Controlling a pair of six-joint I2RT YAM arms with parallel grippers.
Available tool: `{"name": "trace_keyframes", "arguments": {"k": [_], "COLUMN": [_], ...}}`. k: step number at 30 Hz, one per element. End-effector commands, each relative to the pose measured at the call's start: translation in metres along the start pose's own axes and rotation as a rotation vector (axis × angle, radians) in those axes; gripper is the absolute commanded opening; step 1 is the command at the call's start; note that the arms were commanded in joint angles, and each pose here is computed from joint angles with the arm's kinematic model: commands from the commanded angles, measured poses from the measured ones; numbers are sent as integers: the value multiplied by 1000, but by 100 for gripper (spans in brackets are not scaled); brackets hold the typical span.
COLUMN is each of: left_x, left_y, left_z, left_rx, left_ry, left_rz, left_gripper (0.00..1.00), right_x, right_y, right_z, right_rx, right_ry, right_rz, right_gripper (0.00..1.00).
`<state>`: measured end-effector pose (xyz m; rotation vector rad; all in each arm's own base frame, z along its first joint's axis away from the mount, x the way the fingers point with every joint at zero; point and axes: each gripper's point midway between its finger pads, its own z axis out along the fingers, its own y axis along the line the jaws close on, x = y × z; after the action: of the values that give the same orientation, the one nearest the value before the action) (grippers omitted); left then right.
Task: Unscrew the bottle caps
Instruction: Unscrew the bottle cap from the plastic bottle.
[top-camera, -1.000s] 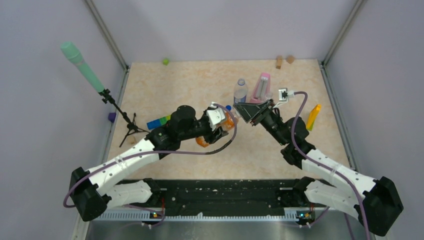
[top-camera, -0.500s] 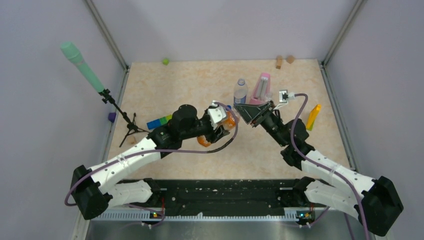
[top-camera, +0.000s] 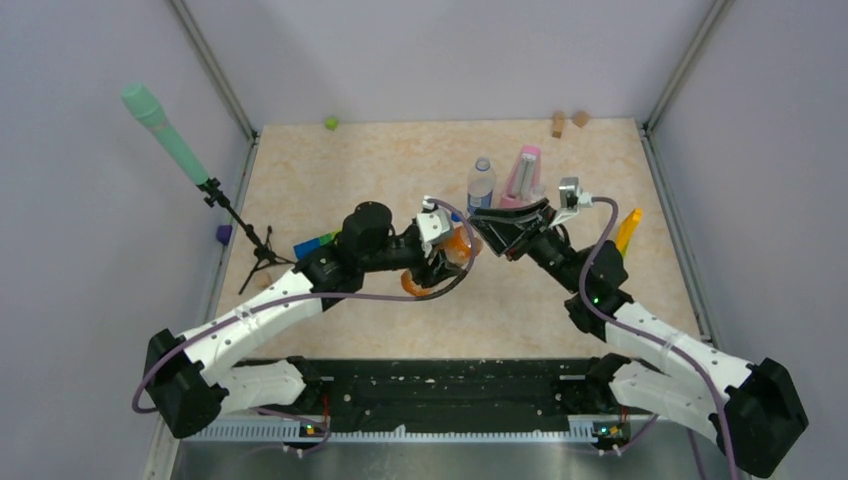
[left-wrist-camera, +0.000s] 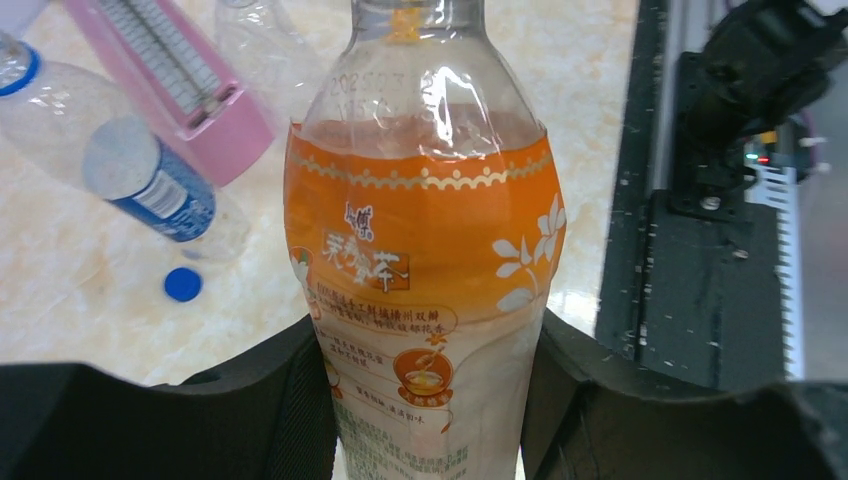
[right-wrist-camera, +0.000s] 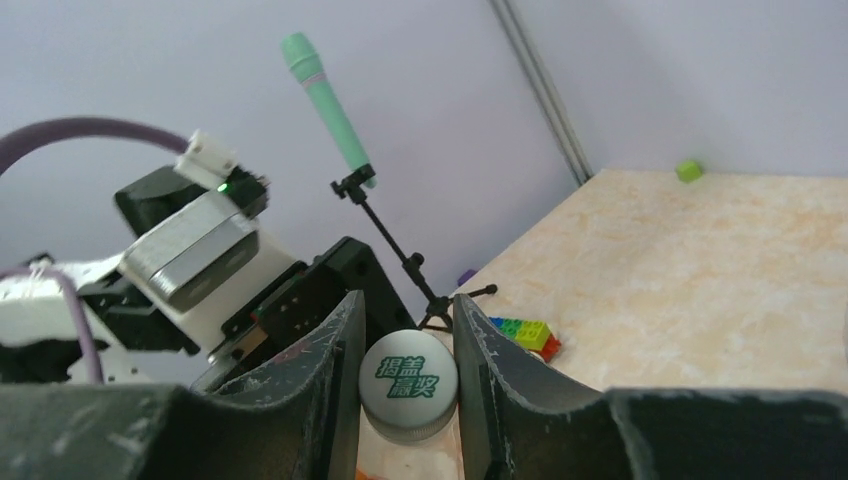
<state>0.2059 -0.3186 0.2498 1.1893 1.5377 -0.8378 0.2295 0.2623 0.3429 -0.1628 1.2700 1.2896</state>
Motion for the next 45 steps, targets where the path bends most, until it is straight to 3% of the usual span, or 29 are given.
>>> {"name": "trace_keyframes", "arguments": {"k": [1,11,15,17,19,22,26,30,37,42,45], "left_x": [-41,-61,-59,-55,-48,-31,-27,-25,-28,-27,-28], "left_y": [-27,-52,-54,-46,-30,-5,9,11,8,8,8], "left_z": [-9,-40,-41,-38,-33,-28,-26,-18,-8,-3,-2], "left_rx": [218,512,531,463,356,184,74,-13,-69,-85,-90], "left_ry": [-130,-226,-218,-205,-184,-129,-117,-86,-76,-68,-65], "left_rz": [-41,-114,-115,-113,-86,-81,-43,23,37,36,37], "left_gripper": [0,0,0,0,0,0,0,0,0,0,0], "right_x": [12,24,21,14,2,-17,-34,-41,-38,-26,-23], "right_y": [53,90,86,73,52,28,24,17,12,15,14], "right_z": [-5,-32,-27,-16,-5,-4,-13,-15,-8,2,4], "right_rx": [-330,-680,-653,-531,-350,-172,-110,-46,19,18,17], "right_ry": [165,354,354,300,219,68,-44,-93,-108,-83,-82], "right_rz": [-194,-264,-261,-223,-139,-24,85,124,122,124,122], "right_gripper": [0,0,3,25,58,72,77,78,67,49,43]}}
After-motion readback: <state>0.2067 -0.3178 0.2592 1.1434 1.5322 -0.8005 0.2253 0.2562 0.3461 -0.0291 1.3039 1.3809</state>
